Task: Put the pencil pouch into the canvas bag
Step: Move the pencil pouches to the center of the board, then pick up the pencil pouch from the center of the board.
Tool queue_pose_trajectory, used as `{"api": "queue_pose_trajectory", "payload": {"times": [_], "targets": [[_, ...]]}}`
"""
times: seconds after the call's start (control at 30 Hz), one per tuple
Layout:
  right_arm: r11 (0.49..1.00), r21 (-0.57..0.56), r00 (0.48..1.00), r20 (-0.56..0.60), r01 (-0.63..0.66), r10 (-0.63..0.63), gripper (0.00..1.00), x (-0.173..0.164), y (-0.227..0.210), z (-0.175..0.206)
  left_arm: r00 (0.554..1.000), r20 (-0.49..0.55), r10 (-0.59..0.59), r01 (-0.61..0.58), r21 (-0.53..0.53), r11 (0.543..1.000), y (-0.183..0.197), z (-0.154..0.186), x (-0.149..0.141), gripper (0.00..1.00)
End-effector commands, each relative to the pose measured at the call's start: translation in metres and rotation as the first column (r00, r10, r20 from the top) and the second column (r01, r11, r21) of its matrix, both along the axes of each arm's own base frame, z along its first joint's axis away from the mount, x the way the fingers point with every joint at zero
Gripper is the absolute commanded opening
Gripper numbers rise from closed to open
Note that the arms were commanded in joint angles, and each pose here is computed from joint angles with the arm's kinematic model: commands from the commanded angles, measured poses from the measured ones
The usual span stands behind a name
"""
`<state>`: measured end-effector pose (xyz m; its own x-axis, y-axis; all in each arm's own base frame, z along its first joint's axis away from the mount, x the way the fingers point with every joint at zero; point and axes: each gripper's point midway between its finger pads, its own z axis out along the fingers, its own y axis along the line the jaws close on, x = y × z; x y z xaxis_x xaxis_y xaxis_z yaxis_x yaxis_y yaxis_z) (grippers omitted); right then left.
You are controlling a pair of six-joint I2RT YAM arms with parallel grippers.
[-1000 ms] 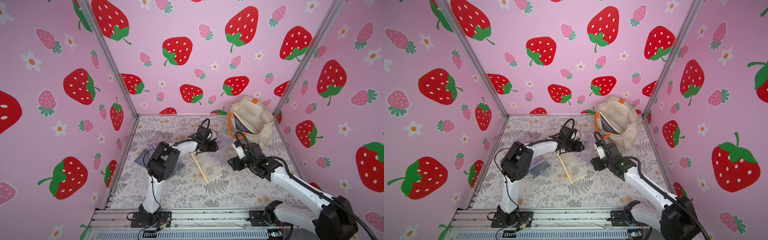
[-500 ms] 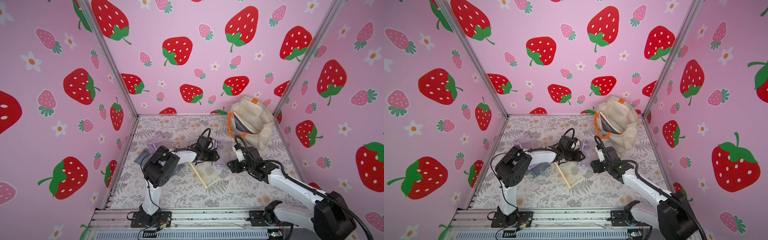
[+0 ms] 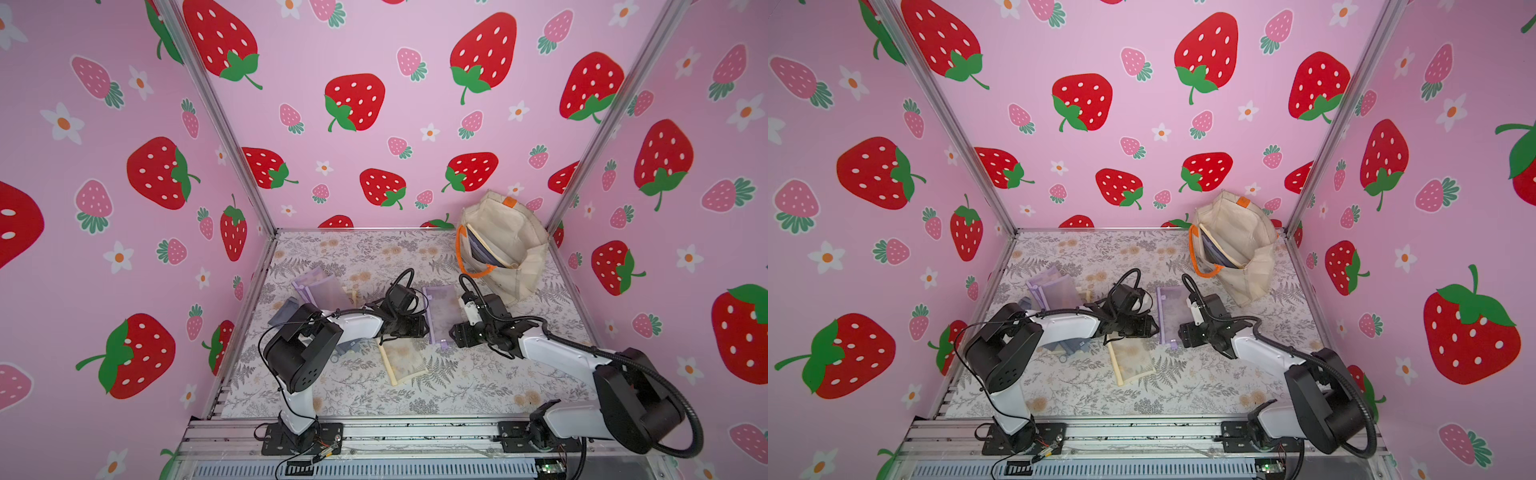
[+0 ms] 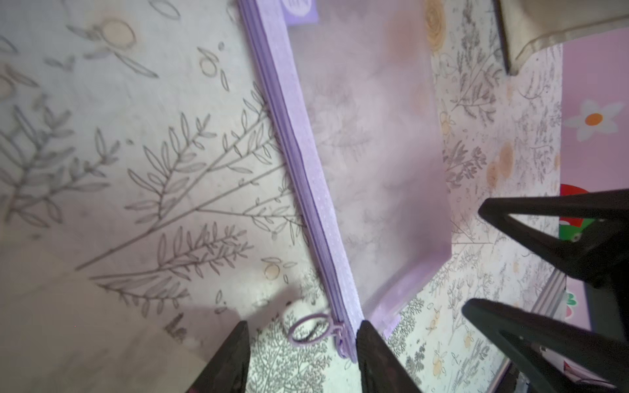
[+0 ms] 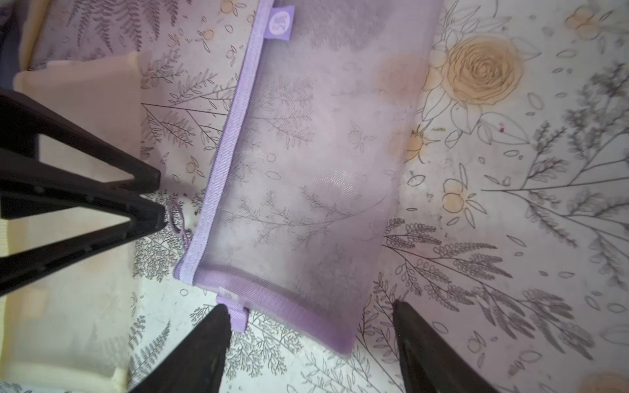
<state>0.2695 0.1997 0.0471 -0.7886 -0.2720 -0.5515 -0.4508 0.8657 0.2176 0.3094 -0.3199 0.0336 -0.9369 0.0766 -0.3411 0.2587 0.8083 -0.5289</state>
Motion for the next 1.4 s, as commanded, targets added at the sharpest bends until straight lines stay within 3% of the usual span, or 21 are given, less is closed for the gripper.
{"api": "queue_pose_trajectory", "payload": {"times": [0.0,0.4,0.87,1.07,1.2,1.27,1.37], "targets": [[0.997,0.059,0.998,0.035,0.051,-0.053,0.76,0.031,0.002,0.012,1.000,0.013,0.008,-0.009,0.034,0.999,0.000,0.000,0.020,0.54],[0.993,0.117,0.997,-0.076,0.009,0.000,0.74,0.051,0.022,-0.019,0.998,-0.023,0.057,-0.057,-0.001,0.998,-0.014,-0.013,0.035,0.57],[0.972,0.224,0.988,-0.117,-0.073,0.101,0.70,0.018,0.062,-0.018,0.993,-0.058,0.103,-0.102,0.016,0.995,-0.005,-0.033,0.024,0.52],[0.972,0.226,0.991,-0.094,-0.072,0.095,0.69,0.013,0.059,-0.009,0.991,-0.060,0.118,-0.118,0.004,0.993,-0.001,-0.035,0.020,0.35],[0.973,0.219,0.993,-0.076,-0.072,0.090,0.69,0.011,0.055,-0.002,0.993,-0.039,0.114,-0.115,-0.022,0.993,-0.004,-0.027,0.023,0.15],[0.975,0.210,0.994,-0.066,-0.071,0.086,0.69,0.009,0.051,0.001,0.994,-0.025,0.108,-0.109,-0.033,0.993,-0.005,-0.021,0.025,0.00],[0.978,0.197,0.996,-0.053,-0.065,0.077,0.69,0.006,0.045,0.007,0.995,-0.003,0.098,-0.098,-0.057,0.994,-0.007,-0.010,0.027,0.00]]}}
